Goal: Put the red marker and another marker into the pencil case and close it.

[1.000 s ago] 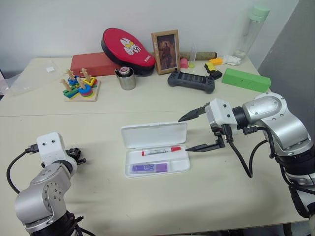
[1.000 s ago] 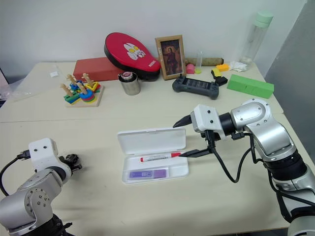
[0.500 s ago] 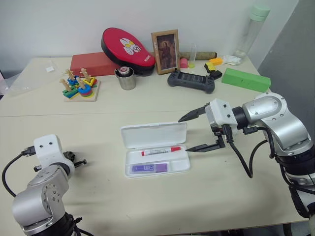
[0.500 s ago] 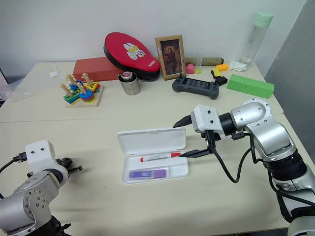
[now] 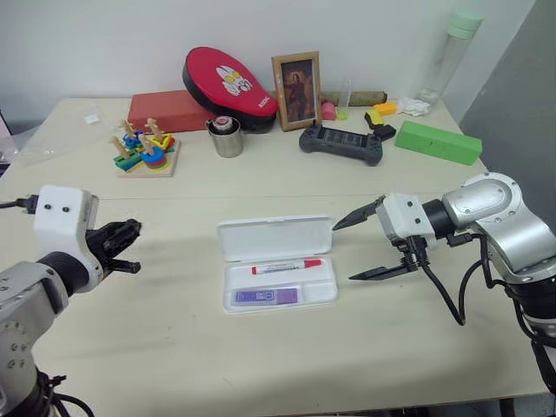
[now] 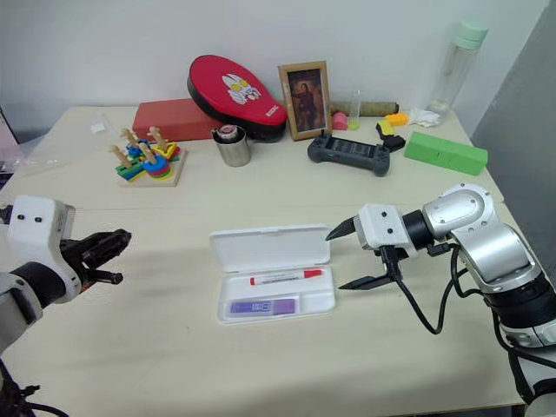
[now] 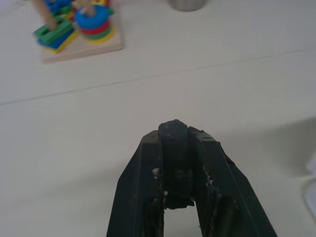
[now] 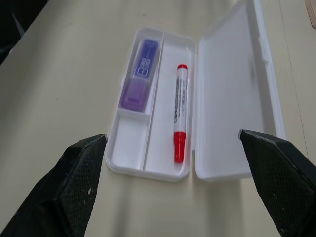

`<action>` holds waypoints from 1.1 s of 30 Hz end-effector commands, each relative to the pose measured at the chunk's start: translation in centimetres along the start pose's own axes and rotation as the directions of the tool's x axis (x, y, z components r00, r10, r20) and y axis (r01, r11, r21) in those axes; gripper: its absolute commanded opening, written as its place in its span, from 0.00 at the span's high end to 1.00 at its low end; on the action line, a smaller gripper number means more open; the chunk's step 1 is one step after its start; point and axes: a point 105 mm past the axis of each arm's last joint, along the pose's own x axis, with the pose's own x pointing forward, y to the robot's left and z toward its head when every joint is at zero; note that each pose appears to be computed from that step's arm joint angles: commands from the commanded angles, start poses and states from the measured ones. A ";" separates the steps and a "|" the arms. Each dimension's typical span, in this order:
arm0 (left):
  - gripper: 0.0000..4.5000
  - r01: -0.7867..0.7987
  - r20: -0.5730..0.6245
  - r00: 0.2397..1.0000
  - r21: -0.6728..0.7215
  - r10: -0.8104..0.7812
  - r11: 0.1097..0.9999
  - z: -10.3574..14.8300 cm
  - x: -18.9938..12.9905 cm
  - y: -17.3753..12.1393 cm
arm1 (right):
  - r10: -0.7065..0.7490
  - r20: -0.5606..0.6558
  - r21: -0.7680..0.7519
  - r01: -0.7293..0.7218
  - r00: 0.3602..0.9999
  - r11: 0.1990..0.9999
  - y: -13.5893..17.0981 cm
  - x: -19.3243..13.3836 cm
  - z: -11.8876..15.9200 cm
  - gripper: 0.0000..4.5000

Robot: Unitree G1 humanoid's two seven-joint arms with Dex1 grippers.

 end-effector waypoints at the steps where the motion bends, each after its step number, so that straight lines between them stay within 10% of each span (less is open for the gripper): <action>1: 0.90 0.152 0.120 0.979 0.107 -0.165 0.983 3.5 -1.2 -2.1 | 0.006 -0.044 -0.050 -0.008 0.999 0.999 0.3 -0.6 -0.4 0.00; 12: 0.90 0.662 -0.001 0.725 0.279 -0.689 0.696 3.5 -2.1 -10.9 | -0.010 -0.093 -0.079 0.002 0.996 0.997 -0.1 -0.8 -1.5 0.00; 33: 0.90 0.873 -0.195 0.427 0.342 -0.883 0.347 -1.9 4.8 -17.9 | -0.028 -0.088 -0.070 0.022 0.996 0.997 -0.4 -1.3 -0.9 0.00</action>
